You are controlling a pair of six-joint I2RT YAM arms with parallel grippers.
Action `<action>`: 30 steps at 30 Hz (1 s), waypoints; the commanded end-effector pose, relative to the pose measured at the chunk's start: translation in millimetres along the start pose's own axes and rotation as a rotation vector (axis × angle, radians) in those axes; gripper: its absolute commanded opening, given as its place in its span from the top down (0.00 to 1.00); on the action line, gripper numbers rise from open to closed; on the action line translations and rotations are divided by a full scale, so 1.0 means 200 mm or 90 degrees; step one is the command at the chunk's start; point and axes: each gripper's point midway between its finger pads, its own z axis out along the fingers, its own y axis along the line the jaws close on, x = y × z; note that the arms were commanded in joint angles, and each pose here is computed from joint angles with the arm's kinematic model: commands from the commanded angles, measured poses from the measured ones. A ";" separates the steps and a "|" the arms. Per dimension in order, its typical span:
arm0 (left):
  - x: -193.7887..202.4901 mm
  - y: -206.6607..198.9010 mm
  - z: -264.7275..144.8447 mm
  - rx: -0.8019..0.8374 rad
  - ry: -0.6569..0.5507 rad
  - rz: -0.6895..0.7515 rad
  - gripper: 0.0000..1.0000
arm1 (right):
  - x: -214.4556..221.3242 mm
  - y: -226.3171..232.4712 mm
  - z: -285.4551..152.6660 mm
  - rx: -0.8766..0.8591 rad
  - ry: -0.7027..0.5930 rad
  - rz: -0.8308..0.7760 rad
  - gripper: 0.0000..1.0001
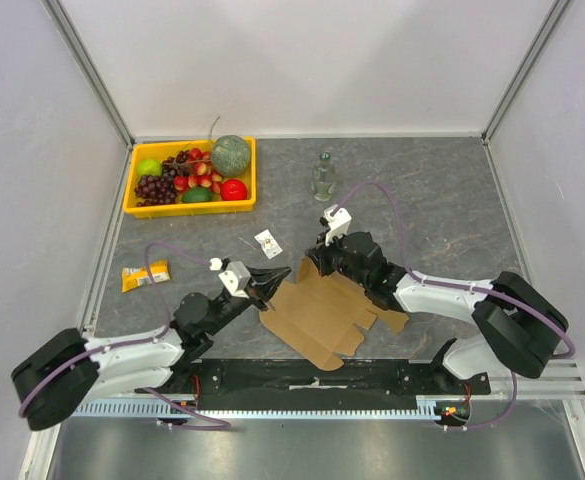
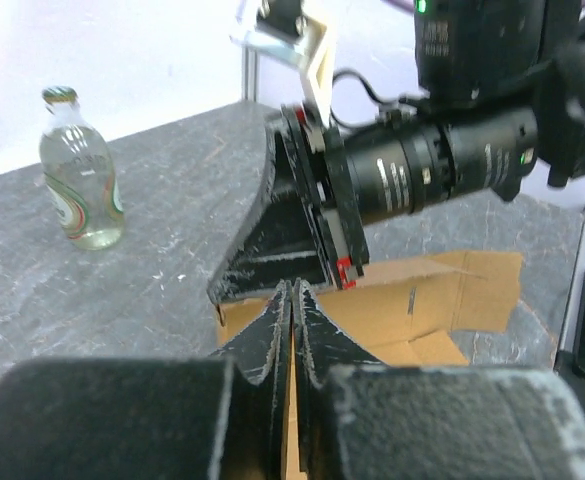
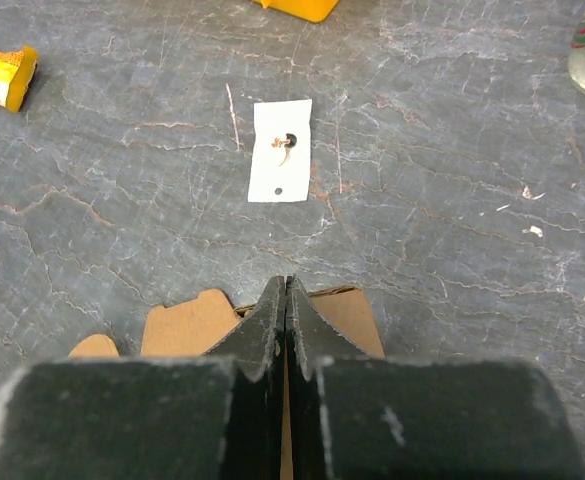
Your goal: Fold the paper box
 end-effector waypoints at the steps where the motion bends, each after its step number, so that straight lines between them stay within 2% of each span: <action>1: 0.01 0.07 -0.05 -0.056 0.027 -0.008 0.94 | -0.01 0.04 0.02 -0.032 -0.030 0.013 0.99; 12: 0.02 0.13 -0.14 -0.104 0.024 -0.018 0.96 | 0.09 0.06 0.03 -0.050 -0.015 0.006 0.99; 30: 0.05 0.16 -0.16 -0.125 0.033 -0.017 0.98 | 0.24 0.12 0.00 -0.049 0.034 -0.079 0.99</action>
